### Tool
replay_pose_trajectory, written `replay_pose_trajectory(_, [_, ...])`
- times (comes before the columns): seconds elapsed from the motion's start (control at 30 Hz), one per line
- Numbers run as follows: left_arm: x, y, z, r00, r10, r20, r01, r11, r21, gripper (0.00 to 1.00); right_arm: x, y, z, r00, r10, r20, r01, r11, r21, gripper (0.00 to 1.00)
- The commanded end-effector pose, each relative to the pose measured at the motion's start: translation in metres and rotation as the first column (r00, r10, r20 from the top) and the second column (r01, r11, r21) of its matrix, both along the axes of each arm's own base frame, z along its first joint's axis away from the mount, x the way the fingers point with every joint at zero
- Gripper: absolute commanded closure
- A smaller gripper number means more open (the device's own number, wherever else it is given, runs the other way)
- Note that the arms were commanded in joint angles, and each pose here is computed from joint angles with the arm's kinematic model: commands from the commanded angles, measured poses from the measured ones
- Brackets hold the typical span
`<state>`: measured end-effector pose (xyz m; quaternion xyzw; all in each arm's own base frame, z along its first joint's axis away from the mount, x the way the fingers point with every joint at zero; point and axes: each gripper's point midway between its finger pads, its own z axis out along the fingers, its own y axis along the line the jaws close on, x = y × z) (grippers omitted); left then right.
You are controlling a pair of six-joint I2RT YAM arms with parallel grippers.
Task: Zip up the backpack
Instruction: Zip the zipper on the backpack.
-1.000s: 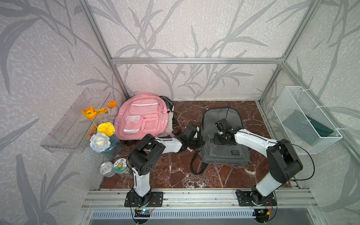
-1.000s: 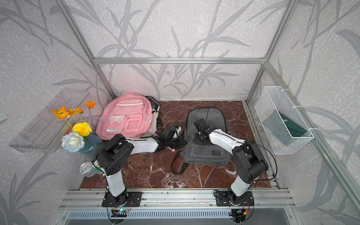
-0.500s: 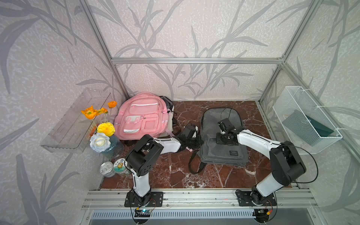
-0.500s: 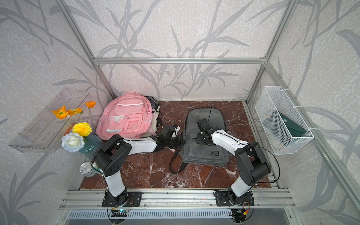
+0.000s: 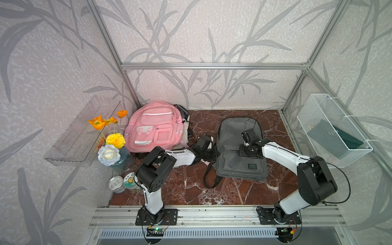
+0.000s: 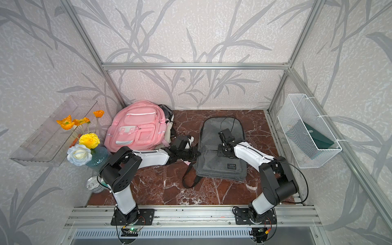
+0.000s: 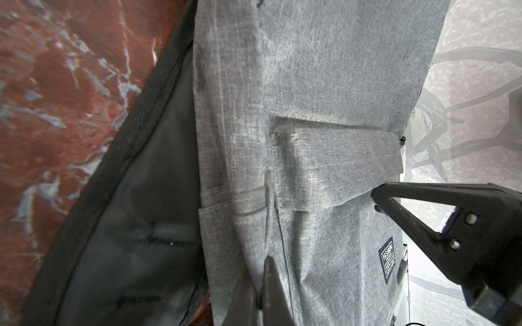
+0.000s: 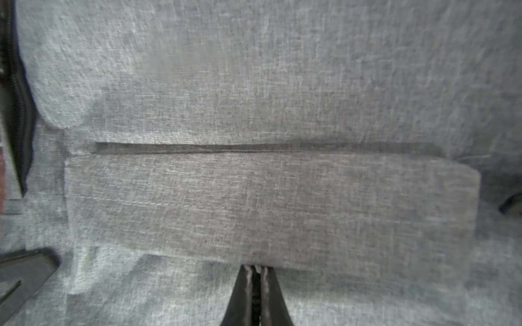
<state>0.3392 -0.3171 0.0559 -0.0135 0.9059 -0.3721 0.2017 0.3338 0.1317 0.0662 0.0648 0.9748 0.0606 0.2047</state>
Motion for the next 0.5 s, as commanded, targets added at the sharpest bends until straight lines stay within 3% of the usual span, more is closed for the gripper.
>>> replay_pose_trajectory(0.0, [0.015,0.028,-0.001,0.996,0.083,0.025,-0.085,0.994,0.065,1.0,-0.011,-0.032,0.001,0.998,-0.065,-0.022,0.062,0.994,-0.091,1.0])
replay_pose_trajectory(0.47, [0.022,0.05,0.006,0.992,0.119,0.05,-0.123,0.988,0.093,1.0,-0.018,-0.073,0.008,0.989,-0.148,-0.012,0.146,0.984,-0.099,1.0])
